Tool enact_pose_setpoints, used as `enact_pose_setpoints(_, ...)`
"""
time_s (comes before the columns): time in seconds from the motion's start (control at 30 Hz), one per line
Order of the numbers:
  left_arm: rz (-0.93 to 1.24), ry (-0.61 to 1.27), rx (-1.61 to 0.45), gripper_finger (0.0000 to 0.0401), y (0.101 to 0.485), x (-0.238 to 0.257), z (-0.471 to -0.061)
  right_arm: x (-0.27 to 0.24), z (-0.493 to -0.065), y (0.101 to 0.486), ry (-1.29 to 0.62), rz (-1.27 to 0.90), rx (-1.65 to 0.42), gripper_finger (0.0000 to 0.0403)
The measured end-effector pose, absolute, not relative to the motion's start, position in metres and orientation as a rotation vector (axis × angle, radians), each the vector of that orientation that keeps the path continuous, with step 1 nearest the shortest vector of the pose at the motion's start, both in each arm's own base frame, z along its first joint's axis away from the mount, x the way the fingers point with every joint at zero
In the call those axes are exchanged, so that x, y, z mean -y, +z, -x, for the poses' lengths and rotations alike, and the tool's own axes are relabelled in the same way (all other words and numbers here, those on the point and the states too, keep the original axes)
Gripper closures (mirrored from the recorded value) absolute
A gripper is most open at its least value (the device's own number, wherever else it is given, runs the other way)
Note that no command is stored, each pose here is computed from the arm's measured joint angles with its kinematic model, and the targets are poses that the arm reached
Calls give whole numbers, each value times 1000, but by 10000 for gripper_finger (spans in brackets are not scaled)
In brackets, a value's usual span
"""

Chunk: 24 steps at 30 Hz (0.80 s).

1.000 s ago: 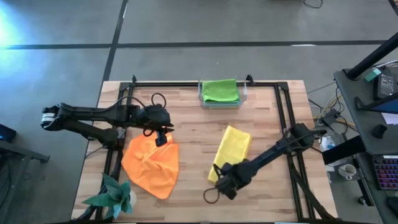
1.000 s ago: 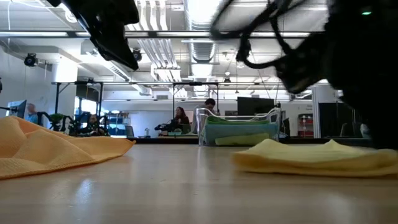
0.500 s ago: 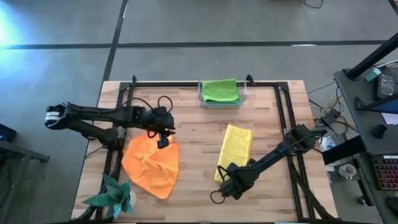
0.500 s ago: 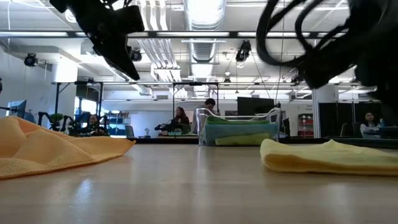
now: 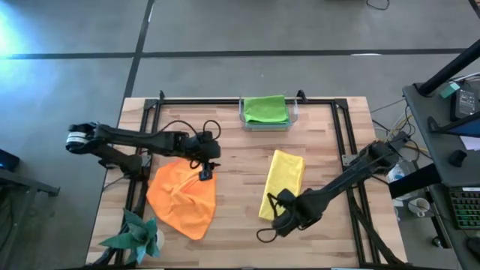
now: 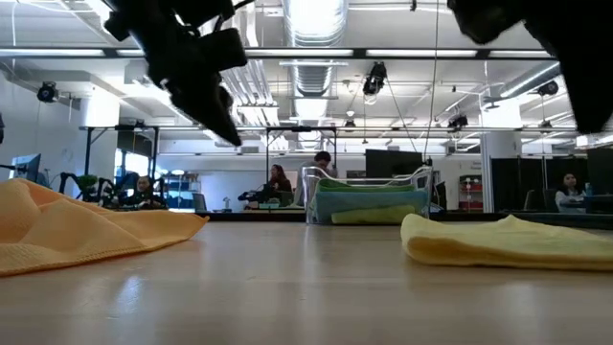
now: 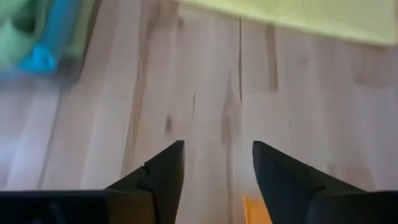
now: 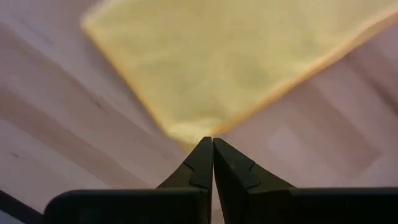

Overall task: Fold microfiber towels
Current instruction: Fold the yellow microfiber cloth

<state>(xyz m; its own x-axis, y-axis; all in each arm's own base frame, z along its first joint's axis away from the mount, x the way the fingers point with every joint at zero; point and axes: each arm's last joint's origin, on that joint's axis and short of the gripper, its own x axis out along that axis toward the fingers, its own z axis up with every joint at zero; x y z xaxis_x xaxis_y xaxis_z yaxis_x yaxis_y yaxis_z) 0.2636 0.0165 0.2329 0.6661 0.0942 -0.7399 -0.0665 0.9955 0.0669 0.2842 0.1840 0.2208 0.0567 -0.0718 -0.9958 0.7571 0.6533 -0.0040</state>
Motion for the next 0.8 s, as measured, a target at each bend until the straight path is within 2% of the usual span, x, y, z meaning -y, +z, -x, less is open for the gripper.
enact_pose_setpoints(0.43,-139,47,-617,225,231,-14,-311,-149,-242,268,-845,-725,-1134,394)
enact_pose_setpoints(0.8,-148,36,-566,225,225,-13,-362,-127,-209,265,-858,-713,-1126,394)
